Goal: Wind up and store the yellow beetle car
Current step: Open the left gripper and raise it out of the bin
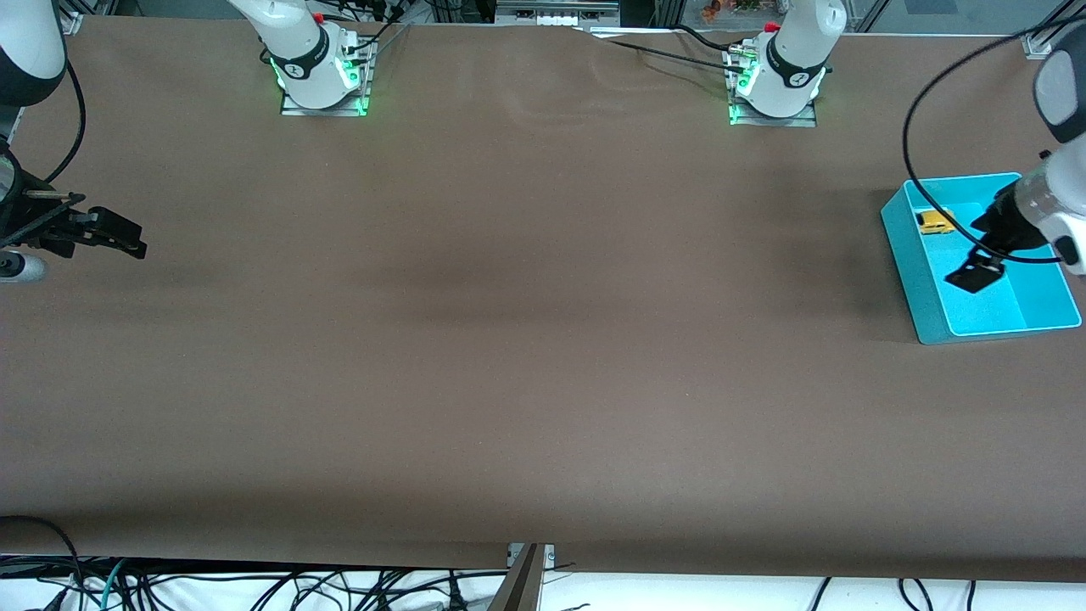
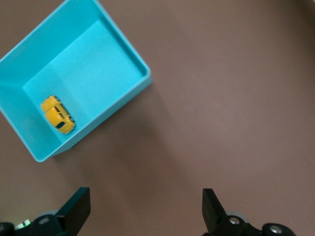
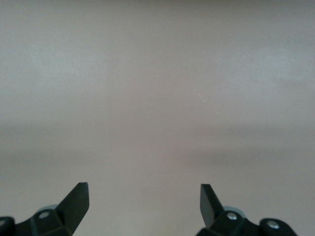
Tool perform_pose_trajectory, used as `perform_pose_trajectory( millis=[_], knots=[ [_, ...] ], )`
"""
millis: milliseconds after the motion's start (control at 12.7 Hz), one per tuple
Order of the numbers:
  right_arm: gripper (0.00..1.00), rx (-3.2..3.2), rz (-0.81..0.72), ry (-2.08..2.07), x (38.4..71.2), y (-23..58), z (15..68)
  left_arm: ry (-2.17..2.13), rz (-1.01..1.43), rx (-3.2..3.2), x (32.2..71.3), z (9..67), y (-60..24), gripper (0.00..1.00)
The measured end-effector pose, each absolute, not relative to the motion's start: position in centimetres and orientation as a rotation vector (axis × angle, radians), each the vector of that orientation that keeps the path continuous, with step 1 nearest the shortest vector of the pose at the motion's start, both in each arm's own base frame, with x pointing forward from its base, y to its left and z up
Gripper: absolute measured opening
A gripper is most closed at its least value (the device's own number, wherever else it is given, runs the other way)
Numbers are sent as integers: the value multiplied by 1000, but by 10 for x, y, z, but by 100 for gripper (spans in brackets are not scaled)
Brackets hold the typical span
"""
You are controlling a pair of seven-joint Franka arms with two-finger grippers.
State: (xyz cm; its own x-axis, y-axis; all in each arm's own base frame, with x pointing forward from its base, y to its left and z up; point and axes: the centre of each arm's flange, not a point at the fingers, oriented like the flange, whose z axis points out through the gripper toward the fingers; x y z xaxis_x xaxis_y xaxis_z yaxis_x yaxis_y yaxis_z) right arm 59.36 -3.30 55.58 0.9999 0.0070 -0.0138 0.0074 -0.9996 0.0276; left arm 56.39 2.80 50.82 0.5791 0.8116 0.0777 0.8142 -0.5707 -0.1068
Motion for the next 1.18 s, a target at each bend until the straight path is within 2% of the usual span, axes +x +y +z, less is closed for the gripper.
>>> perform_pose_trajectory(
  millis=[236, 629, 1180],
  knots=[
    [100, 3114, -21, 10, 594, -33, 556, -938, 27, -2844, 560, 524, -14, 100],
    [100, 3114, -21, 10, 594, -33, 556, -526, 124, -2993, 549, 573, -28, 100],
    [100, 3113, -21, 9, 594, -34, 556, -355, 173, -3038, 542, 601, 3, 100]
  ],
)
